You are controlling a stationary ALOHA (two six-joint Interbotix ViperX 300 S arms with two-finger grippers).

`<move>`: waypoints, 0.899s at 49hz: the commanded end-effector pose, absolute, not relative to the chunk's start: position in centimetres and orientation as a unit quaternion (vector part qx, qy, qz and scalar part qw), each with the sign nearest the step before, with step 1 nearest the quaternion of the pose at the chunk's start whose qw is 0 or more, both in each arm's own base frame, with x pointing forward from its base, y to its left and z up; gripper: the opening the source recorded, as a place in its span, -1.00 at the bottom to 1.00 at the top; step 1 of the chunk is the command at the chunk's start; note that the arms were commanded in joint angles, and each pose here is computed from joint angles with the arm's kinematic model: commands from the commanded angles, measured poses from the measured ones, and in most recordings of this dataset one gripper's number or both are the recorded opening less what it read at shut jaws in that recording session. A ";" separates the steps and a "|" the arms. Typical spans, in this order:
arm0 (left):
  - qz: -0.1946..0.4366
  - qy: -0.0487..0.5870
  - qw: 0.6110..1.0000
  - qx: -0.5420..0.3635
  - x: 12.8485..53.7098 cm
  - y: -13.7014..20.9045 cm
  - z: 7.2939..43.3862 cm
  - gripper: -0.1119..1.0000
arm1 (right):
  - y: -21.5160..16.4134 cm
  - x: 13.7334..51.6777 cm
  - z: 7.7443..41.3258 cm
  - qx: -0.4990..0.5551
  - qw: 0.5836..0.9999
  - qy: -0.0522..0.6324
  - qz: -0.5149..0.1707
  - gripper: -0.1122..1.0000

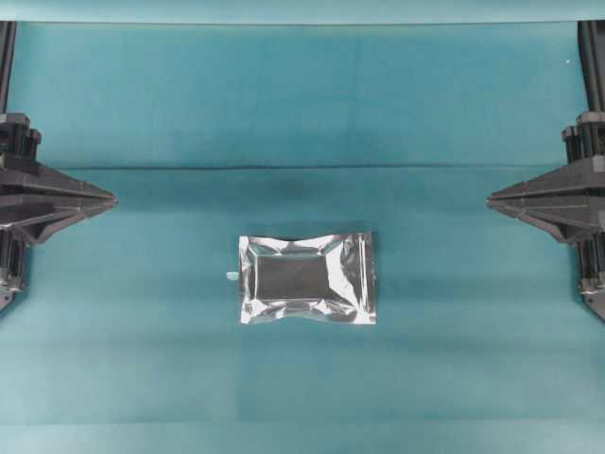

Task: Hand over the silver zip bag and make it stand upright.
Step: 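Move the right gripper toward the right edge of the silver bag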

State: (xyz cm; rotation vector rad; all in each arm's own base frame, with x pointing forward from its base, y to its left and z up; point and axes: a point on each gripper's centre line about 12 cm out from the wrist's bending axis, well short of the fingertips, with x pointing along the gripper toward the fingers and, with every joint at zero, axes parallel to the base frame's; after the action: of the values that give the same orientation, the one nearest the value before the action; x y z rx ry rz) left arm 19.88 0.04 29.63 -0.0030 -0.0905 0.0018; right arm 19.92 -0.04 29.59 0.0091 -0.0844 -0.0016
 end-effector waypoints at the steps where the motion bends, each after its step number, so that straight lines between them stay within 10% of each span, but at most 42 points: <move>1: -0.006 -0.044 0.999 0.002 21.4 -0.2 30.7 -0.54 | 0.2 20.2 30.0 0.023 0.999 -0.046 0.004 -0.53; 27: -0.028 0.016 0.999 0.003 26.6 -1.4 29.8 -0.78 | -0.2 24.5 20.5 0.390 0.893 0.201 -0.101 -0.83; 38: -0.028 0.009 1.000 0.004 26.5 -1.4 30.3 -0.78 | -0.1 26.2 17.3 0.445 0.851 0.241 -0.143 -0.62; 44: -0.028 0.012 1.000 0.004 26.6 -1.4 30.2 -0.78 | -0.2 27.3 16.1 0.462 0.836 0.249 -0.159 -0.18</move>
State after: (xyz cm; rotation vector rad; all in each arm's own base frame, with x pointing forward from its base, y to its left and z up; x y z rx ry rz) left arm 26.36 -1.31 29.19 0.0035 0.0537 -0.0525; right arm 26.33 -0.17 16.10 0.9521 0.5411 -0.3302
